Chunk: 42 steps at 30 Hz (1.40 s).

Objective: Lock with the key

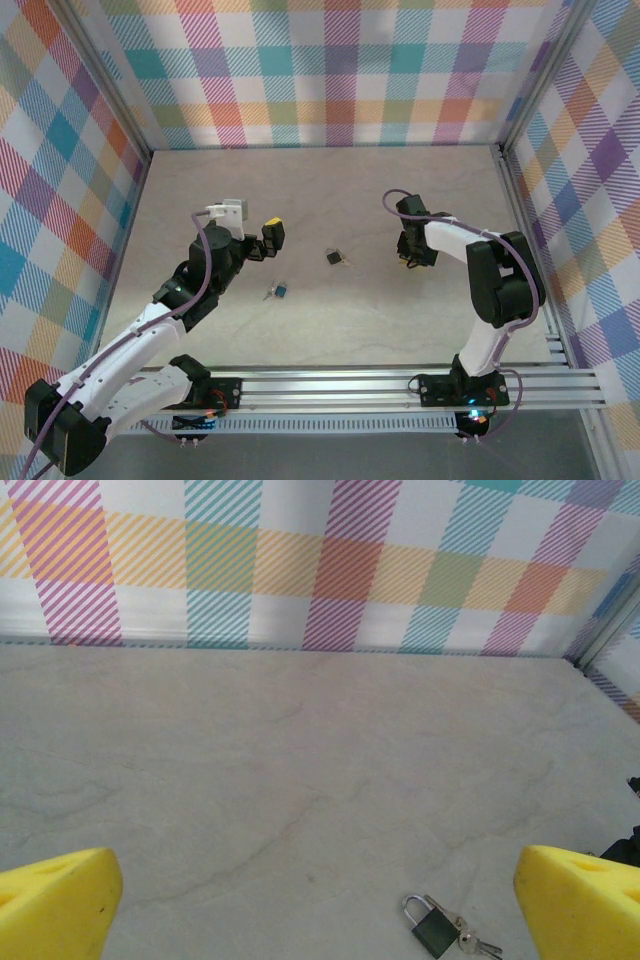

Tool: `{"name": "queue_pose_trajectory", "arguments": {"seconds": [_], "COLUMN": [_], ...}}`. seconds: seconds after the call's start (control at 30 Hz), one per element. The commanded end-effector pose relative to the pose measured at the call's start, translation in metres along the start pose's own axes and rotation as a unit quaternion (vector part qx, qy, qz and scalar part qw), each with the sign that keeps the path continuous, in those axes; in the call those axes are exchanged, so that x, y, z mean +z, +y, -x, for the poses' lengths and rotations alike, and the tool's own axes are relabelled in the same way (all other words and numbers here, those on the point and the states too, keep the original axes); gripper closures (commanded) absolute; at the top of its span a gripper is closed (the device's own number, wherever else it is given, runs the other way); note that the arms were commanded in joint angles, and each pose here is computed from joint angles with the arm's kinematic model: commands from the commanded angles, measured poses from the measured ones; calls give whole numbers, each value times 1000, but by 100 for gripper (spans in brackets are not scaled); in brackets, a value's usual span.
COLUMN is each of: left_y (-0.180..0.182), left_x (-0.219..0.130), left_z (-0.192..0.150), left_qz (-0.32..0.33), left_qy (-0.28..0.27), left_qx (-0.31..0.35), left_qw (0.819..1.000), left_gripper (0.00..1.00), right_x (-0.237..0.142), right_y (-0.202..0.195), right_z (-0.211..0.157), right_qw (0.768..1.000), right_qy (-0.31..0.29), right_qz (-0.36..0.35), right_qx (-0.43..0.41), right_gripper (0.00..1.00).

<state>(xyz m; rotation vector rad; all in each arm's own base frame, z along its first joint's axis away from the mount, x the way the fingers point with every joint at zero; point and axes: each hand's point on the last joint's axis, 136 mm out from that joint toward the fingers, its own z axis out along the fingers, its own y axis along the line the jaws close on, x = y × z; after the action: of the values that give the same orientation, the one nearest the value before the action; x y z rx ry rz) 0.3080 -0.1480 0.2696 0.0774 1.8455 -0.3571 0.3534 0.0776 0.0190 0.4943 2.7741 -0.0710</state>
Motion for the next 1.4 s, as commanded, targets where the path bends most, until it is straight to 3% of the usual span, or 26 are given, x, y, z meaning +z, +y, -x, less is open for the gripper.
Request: {"name": "queue_pose_trajectory", "arguments": {"seconds": [0.0,0.37,0.73,1.1,1.37], "left_y": [-6,-8,-11,-22,-36], "left_x": [-1,-1,3,1,19], "left_z": [2,2,1,1,-44], "left_qz": [-8,-11,-7,-14,-36], "left_qy": [3,11,43,88,143], "left_qx": [9,4,-41,-129,-239], "left_qw": [1000,1000,998,988,960], "left_gripper": [0,0,0,0,0], "right_x": [4,-6,-33,-52,-68], "right_y": [1,22,44,62,77], "right_z": [-14,-36,-62,-101,-117], "right_qw": [1000,995,986,967,949], "right_qy": [25,45,47,64,50], "right_qz": [17,86,143,208,257], "right_qx": [-8,-24,-74,-134,-173], "right_gripper": [74,77,76,74,73]}}
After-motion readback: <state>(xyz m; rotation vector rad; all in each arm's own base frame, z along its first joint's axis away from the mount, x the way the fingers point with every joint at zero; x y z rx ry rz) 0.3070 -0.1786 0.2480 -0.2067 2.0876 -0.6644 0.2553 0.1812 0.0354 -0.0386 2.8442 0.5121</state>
